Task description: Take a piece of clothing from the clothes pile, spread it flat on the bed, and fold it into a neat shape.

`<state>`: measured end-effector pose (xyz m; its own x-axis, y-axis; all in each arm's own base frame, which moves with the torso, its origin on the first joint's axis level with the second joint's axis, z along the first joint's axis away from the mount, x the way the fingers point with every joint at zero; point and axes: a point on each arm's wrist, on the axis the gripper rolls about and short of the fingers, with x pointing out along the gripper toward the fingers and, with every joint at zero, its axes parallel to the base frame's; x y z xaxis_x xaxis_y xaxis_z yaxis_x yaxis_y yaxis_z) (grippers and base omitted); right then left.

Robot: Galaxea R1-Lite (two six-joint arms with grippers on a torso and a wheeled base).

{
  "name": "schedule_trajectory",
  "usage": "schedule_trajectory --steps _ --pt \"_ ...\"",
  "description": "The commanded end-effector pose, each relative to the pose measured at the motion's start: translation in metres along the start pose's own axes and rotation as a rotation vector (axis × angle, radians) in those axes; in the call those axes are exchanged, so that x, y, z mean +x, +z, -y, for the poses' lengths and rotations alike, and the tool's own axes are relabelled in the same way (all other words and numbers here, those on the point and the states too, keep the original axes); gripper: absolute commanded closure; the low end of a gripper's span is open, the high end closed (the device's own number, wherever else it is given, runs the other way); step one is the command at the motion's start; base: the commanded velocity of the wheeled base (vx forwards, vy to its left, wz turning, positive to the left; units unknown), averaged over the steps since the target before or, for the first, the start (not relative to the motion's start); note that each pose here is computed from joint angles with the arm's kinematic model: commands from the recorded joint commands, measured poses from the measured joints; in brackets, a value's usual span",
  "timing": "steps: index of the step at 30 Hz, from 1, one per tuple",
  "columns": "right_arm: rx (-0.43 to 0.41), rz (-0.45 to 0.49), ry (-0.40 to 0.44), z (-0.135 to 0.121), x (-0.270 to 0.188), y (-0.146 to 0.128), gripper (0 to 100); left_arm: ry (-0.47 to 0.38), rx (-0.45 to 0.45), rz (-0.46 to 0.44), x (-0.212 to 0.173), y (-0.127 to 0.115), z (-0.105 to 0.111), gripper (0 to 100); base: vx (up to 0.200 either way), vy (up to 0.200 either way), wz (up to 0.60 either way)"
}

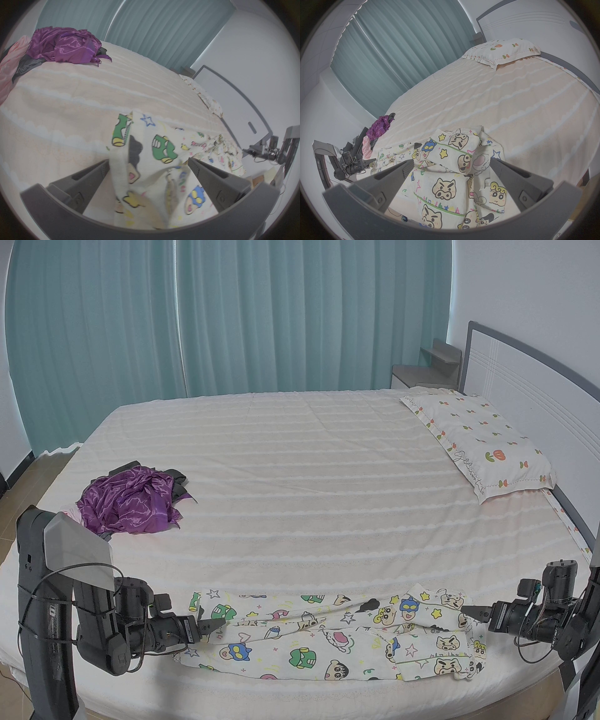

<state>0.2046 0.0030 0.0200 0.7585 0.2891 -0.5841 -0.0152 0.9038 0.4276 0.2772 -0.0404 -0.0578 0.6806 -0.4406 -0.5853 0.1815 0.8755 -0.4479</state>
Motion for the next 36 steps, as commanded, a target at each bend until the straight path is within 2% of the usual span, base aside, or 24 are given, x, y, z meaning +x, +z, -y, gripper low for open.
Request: schedule_trajectory --steps 1,9,10,24,36 --pt "0.002 -0.019 -0.002 -0.001 -0.002 -0.004 0 0.024 0.027 -0.027 0.009 -0.005 0.000 0 0.000 0.000 0.00" --pt "-0.003 -0.015 -0.022 -0.001 -0.001 -0.005 0 0.034 0.056 -0.035 0.015 -0.006 0.008 0 0.000 0.000 0.00" --pt "-0.003 -0.015 -0.022 -0.001 -0.001 -0.005 0 0.035 0.058 -0.035 0.015 -0.006 0.008 100 0.000 0.000 0.00" --pt "0.003 -0.014 -0.023 -0.001 -0.002 -0.005 0 0.039 0.063 -0.023 0.014 -0.003 0.008 100 0.000 0.000 0.00" --pt "0.001 -0.002 -0.019 -0.002 -0.003 -0.003 0 0.107 0.007 0.112 -0.022 0.029 -0.013 100 0.000 0.000 0.00"
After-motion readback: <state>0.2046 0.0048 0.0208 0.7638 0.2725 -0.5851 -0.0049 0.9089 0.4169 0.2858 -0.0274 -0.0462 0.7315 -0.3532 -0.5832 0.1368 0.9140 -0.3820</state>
